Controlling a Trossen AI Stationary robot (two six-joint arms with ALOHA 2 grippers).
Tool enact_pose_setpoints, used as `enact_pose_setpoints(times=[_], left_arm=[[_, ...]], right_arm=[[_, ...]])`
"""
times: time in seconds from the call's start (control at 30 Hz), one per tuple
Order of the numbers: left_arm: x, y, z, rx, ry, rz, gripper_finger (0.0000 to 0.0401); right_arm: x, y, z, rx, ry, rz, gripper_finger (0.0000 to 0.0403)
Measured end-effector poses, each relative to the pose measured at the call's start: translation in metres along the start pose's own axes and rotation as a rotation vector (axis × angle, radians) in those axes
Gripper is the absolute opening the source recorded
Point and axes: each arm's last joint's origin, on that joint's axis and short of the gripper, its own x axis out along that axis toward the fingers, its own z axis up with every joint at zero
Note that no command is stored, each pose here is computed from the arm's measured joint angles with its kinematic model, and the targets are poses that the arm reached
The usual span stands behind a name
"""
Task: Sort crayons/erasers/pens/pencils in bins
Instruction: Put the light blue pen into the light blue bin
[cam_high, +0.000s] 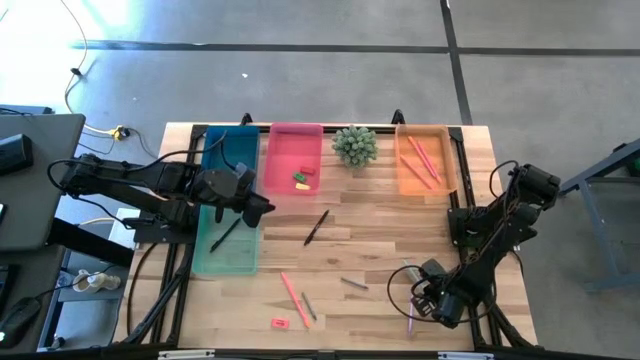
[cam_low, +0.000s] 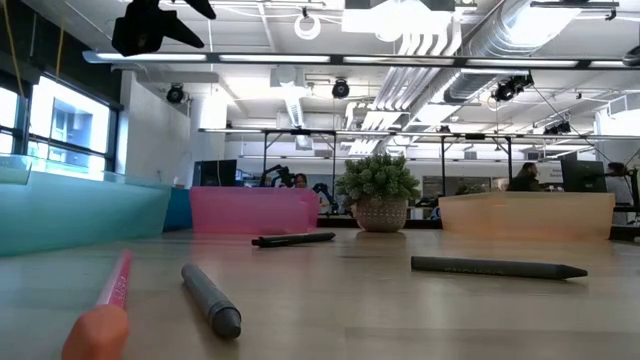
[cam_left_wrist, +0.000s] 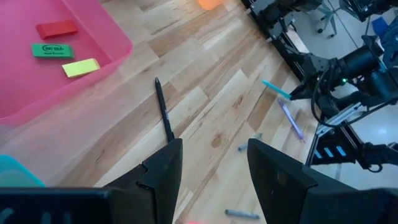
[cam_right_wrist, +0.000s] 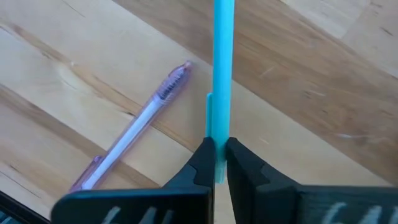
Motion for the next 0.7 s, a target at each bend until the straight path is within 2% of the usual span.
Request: enact_pose_setpoints(times=[0.17,0.47,0.7], left_arm=[[0.000,0.000,-0.001,0.008,0.021,-0.016,0.0168],[0.007,-0.003,-0.003,0.116,0.091,-0.044,0.0168],[0.025,-0.005,-0.009,0.112,0.205,-0.048,0.0168]], right_arm=[[0.000,0.002,0.000,0.002,0.001,0.019,0.0006],[-0.001,0.009,-0.001,0.006,-0.049,0.122,0.0006],[-0.002,0.013,-0.002,0.004,-0.077,0.179,0.0006]])
